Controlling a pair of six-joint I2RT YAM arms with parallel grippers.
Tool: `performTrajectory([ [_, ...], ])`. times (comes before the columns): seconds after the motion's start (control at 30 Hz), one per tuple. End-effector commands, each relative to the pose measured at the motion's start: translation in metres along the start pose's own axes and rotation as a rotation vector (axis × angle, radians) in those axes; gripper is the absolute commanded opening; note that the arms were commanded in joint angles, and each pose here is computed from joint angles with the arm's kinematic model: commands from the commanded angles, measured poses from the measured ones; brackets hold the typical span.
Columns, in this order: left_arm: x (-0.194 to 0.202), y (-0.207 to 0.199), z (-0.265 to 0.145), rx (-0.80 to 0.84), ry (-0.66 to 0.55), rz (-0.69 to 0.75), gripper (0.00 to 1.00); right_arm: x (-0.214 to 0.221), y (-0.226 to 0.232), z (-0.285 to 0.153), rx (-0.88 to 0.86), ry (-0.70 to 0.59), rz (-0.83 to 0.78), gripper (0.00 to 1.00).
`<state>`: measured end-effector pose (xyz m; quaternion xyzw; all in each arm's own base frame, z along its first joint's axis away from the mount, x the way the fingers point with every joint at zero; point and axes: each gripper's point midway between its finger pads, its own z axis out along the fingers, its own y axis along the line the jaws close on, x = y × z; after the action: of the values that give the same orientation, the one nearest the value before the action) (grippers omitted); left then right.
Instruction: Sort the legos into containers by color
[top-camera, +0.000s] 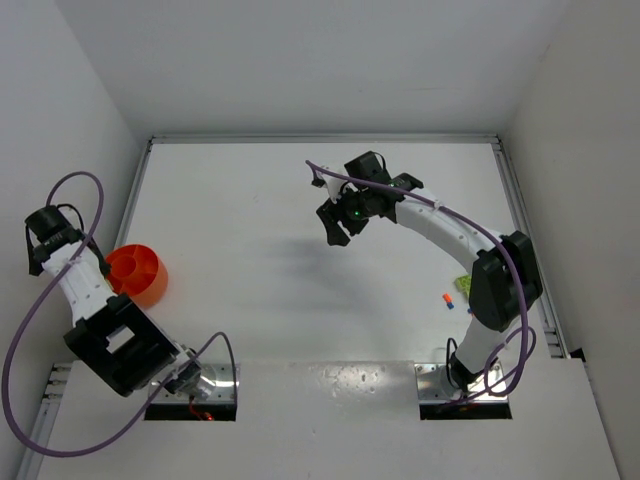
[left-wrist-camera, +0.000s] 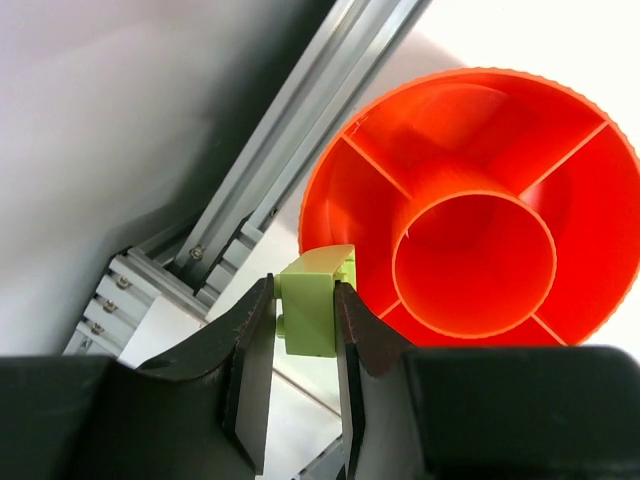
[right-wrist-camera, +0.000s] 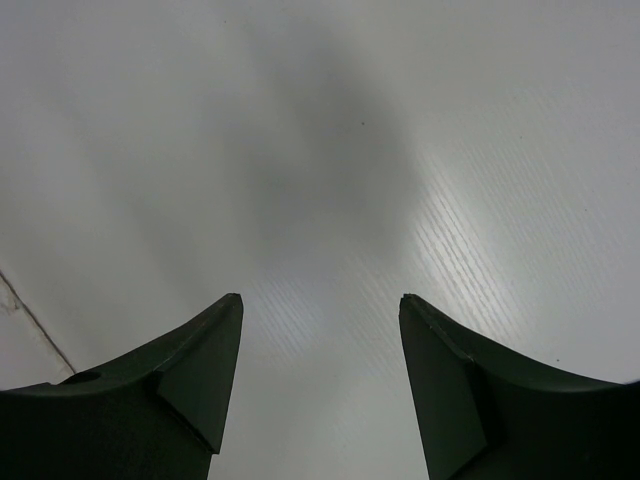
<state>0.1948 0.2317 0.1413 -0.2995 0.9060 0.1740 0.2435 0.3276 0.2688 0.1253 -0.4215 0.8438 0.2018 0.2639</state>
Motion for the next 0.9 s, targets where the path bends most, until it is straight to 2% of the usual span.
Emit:
performTrajectory([
  [0.0,-0.003,0.000,0.006,0.014,-0.019,0.012,0.09,-0.020,-0.001,-0.007,-0.008,-0.053,-0.007,0.65],
  [0.1,-0.002,-0.002,0.009,0.025,-0.010,0.013,0.14,-0.020,-0.001,-0.007,-0.008,-0.053,-0.007,0.65],
  [0.23,-0.001,-0.004,0.014,0.036,-0.002,0.027,0.27,-0.018,0.000,-0.007,-0.010,-0.045,-0.004,0.65],
  [0.27,-0.002,-0.005,0.014,0.046,-0.004,0.027,0.36,-0.018,0.000,-0.007,-0.010,-0.045,-0.004,0.65],
  [0.33,-0.002,-0.007,0.014,0.057,-0.007,0.038,0.47,-0.018,0.000,-0.007,-0.010,-0.045,-0.004,0.65],
  [0.5,-0.017,-0.009,-0.001,0.079,-0.078,0.045,0.61,-0.016,-0.002,-0.009,0.008,-0.042,-0.004,0.65],
  [0.67,-0.053,-0.003,-0.035,0.074,-0.196,0.067,0.62,-0.010,-0.007,-0.020,0.042,-0.053,0.001,0.65],
  [0.8,-0.082,-0.017,-0.074,0.191,-0.306,0.167,0.64,0.010,-0.035,-0.037,0.144,-0.037,0.062,0.65],
  [0.87,-0.090,-0.041,-0.102,0.340,-0.364,0.235,0.66,0.032,-0.050,-0.042,0.181,0.011,0.112,0.62],
])
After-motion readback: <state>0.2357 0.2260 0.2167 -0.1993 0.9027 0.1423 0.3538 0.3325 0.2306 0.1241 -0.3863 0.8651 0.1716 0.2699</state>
